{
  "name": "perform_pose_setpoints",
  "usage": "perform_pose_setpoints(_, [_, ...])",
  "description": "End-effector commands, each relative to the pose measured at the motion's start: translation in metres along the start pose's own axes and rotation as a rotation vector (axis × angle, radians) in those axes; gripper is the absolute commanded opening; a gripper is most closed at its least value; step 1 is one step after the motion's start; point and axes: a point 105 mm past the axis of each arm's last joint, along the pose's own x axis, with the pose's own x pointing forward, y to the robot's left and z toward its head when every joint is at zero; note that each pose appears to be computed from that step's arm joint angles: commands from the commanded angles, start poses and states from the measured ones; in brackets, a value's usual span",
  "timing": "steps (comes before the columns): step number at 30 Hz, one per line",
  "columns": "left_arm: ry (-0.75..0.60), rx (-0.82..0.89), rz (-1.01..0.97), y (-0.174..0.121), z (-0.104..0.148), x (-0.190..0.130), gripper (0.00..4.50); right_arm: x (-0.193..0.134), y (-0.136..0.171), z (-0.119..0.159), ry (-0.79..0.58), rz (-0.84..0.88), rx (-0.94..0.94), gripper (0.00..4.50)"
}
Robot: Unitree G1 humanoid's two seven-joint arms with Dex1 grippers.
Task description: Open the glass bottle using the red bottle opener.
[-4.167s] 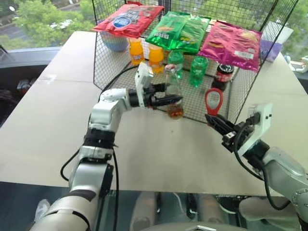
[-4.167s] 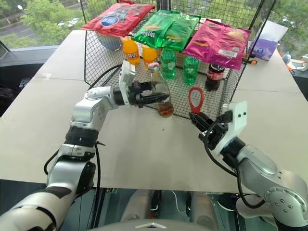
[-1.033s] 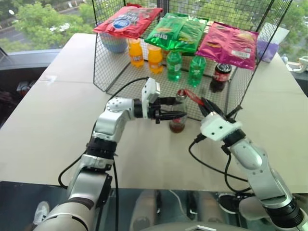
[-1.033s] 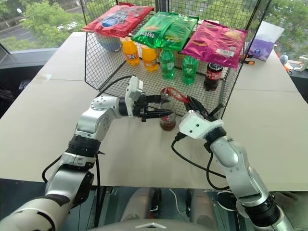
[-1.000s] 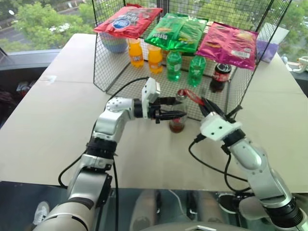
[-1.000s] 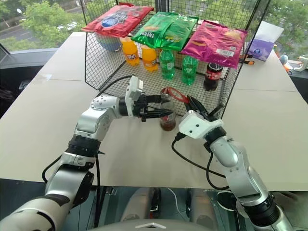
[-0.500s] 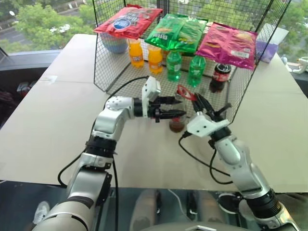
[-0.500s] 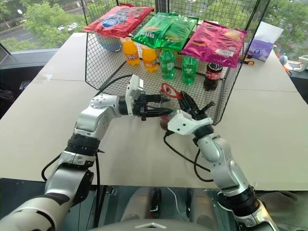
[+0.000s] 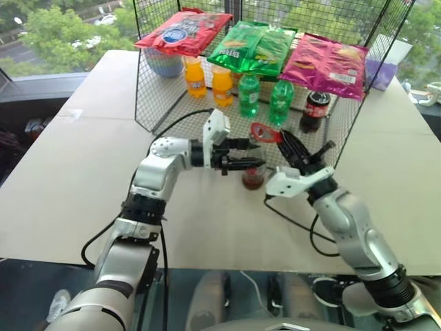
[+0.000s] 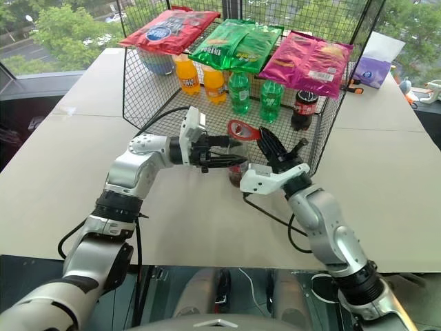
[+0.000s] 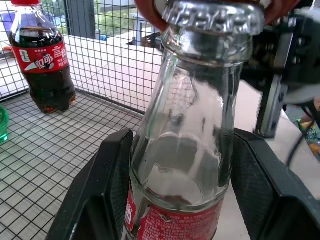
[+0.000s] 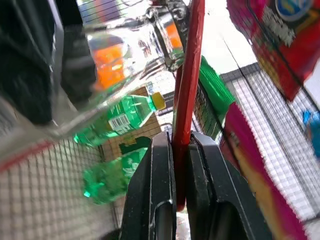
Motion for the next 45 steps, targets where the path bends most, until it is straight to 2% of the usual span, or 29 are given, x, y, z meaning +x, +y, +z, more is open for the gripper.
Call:
perform_pose_setpoints(1, [-0.025, 0.079, -0.027, -0.002, 0.016, 0.006, 2.25, -0.006, 0.017, -0.01, 0.009, 0.198, -0.069, 0.0])
perform_pose_setpoints(8, [-0.015, 0.075, -0.04, -0.004, 0.011, 0.008, 2.25, -0.003, -0.01, -0.014, -0.032, 0.282, -0.191, 0.0])
perform_pose_setpoints(17, [-0.016, 0.076, -0.049, -0.004, 0.008, 0.008, 2.25, -0.001, -0.031, -0.016, -0.072, 0.336, -0.285, 0.0])
perform_pose_setpoints(24, [-0.022, 0.075, -0.046, -0.004, 0.007, 0.007, 2.25, 0.016, -0.055, -0.001, -0.111, 0.268, -0.255, 0.0])
perform_pose_setpoints(29, [-0.03, 0.075, -0.044, -0.005, 0.006, 0.005, 2.25, 0.02, -0.069, -0.002, -0.072, 0.18, -0.185, 0.0])
perform_pose_setpoints(34, [-0.041, 0.075, -0.039, -0.005, 0.007, 0.004, 2.25, 0.007, -0.089, -0.009, 0.026, 0.088, 0.05, 0.0])
perform_pose_setpoints(36, [-0.047, 0.075, -0.036, -0.005, 0.008, 0.003, 2.25, -0.006, -0.09, -0.009, 0.074, 0.07, 0.258, 0.0])
perform_pose_setpoints(41, [-0.064, 0.08, -0.02, -0.004, 0.011, 0.001, 2.25, -0.046, -0.047, 0.005, 0.153, 0.189, 0.916, 0.0])
perform_pose_setpoints(43, [-0.069, 0.081, -0.017, -0.005, 0.011, 0.001, 2.25, -0.057, -0.027, 0.0, 0.237, 0.188, 1.109, 0.0])
perform_pose_setpoints(45, [-0.075, 0.082, -0.016, -0.005, 0.012, 0.001, 2.25, -0.067, -0.009, -0.006, 0.329, 0.18, 1.221, 0.0])
